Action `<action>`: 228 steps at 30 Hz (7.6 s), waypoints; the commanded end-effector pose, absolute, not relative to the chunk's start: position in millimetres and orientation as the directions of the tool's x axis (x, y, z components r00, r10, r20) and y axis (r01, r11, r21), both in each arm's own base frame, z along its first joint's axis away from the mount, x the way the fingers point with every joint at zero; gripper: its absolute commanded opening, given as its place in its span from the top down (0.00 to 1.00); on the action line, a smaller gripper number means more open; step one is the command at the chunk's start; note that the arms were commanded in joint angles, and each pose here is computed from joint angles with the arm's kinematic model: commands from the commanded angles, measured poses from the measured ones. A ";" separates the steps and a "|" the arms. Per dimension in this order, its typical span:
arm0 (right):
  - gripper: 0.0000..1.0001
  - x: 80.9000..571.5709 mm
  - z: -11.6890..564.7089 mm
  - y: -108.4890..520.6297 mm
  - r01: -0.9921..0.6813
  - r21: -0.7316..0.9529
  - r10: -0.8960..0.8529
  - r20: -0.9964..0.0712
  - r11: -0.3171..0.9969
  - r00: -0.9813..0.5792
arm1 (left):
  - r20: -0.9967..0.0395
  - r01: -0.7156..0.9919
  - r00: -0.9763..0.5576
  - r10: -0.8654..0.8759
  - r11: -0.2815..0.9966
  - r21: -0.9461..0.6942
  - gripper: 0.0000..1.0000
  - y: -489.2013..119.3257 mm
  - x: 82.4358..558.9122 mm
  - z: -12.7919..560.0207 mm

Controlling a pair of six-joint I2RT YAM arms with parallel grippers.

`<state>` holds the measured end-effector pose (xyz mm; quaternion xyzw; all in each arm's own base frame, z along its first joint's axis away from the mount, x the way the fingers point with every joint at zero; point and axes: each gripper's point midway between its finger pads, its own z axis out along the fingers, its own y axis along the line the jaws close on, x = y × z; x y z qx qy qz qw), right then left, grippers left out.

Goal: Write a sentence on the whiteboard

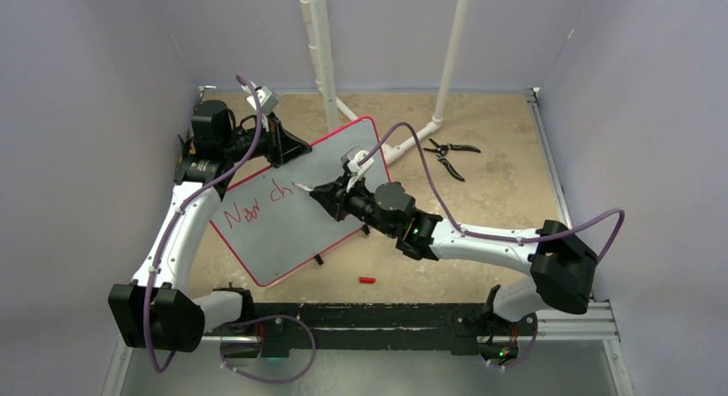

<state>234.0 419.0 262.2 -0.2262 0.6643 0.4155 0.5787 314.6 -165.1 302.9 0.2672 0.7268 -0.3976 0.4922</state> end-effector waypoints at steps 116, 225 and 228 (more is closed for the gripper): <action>1.00 239.6 284.6 393.3 -0.738 0.284 0.248 -0.955 0.612 -0.162 | -0.938 0.748 -0.346 -0.015 0.599 -0.286 1.00 -151.8 332.5 301.3; 1.00 258.4 276.9 379.8 -0.728 0.240 0.197 -0.969 0.642 -0.146 | -0.938 0.747 -0.346 -0.019 0.598 -0.288 1.00 -151.6 332.6 299.9; 1.00 252.9 264.9 381.1 -0.740 0.243 0.175 -0.970 0.627 -0.170 | -0.939 0.748 -0.344 -0.020 0.598 -0.287 1.00 -151.7 332.6 300.9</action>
